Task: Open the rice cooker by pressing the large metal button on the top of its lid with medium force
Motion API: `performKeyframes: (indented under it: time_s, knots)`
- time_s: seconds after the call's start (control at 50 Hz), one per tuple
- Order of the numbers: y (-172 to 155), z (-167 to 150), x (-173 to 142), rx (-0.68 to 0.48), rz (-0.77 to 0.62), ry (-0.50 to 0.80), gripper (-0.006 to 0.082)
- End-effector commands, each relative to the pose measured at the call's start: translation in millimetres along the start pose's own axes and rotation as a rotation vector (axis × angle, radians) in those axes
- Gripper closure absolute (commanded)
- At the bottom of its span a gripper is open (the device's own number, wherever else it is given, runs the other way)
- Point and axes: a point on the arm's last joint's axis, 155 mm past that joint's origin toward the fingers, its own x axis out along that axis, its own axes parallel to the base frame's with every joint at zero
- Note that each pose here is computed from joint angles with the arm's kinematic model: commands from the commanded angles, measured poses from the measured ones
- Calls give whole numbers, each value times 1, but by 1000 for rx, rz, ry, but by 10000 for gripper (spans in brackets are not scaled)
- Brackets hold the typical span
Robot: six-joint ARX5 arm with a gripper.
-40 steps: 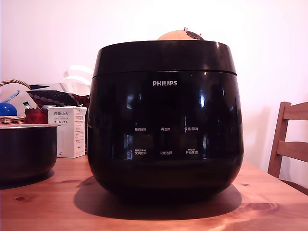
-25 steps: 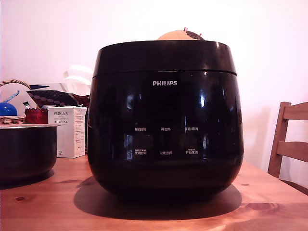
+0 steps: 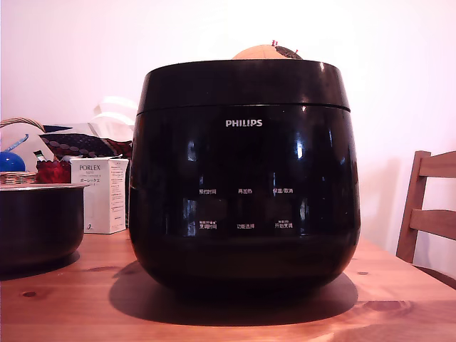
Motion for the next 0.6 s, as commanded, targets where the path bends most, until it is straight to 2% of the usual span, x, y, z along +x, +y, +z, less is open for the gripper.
performKeyframes:
  time_s: [0.0, 0.3, 0.58]
  knots:
    - [-2, -2, 0, -23, -14, -19, 784]
    - [-20, 41, -5, -20, -95, -98, 787]
    - [-63, 73, -22, -22, -311, -89, 787]
